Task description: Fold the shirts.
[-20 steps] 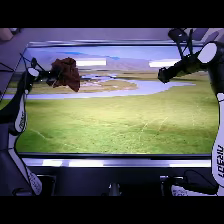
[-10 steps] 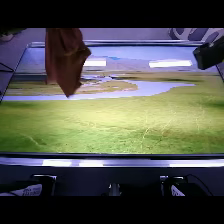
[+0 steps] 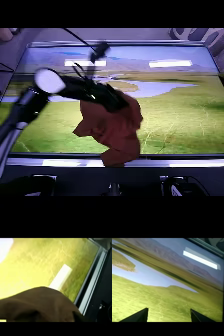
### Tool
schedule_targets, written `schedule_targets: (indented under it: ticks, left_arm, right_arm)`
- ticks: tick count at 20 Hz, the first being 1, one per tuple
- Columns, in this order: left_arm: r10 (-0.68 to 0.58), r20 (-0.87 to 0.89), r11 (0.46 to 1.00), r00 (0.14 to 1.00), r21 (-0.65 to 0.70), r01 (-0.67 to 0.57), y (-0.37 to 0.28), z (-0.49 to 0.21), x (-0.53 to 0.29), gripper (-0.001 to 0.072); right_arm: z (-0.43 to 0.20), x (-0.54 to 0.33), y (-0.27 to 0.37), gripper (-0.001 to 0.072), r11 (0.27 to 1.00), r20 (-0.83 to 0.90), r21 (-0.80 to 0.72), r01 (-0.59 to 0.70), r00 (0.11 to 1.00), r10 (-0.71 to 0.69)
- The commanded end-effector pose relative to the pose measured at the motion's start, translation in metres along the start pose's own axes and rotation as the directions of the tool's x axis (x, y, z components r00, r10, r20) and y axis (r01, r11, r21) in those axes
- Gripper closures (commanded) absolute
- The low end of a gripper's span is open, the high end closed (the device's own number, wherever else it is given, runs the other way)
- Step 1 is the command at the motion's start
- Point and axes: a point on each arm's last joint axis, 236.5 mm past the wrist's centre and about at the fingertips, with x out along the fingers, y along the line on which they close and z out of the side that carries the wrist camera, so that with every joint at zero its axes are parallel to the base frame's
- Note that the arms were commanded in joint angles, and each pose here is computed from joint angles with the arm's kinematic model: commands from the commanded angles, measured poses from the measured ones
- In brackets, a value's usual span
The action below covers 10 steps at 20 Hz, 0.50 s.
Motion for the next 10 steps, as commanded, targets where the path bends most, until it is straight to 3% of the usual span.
schedule_targets:
  ticks: [1,3,5,6,8,10]
  left_arm:
    - [-0.006,-0.154,0.988,0.988,-0.152,-0.018,0.013,-0.060,0.057,-0.0013]
    - [0.119,-0.226,0.970,0.967,-0.182,-0.162,0.064,-0.060,0.015,-0.0013]
    - [0.291,-0.318,0.910,0.903,-0.199,-0.363,0.130,-0.074,-0.050,-0.0013]
    - [0.338,-0.397,0.868,0.854,-0.220,-0.446,0.158,-0.097,-0.085,-0.0013]
    - [0.315,-0.537,0.777,0.782,-0.328,-0.538,0.189,-0.152,-0.135,-0.0013]
    - [0.256,-0.588,0.689,0.768,-0.446,-0.571,0.205,-0.204,-0.156,-0.0013]
  right_arm:
    - [-0.037,0.018,0.021,0.0142,0.995,-0.194,0.015,-0.102,0.975,0.103]
    - [-0.059,0.053,0.045,0.0140,0.976,-0.327,0.041,-0.213,0.920,0.215]
    - [-0.087,0.098,0.081,0.0135,0.933,-0.426,0.081,-0.352,0.834,0.351]
    - [-0.109,0.120,0.102,0.0076,0.901,-0.481,0.108,-0.419,0.771,0.416]
    - [-0.156,0.155,0.138,0.0063,0.847,-0.564,0.176,-0.502,0.654,0.505]
    - [-0.189,0.182,0.168,0.0063,0.803,-0.580,0.243,-0.544,0.582,0.570]
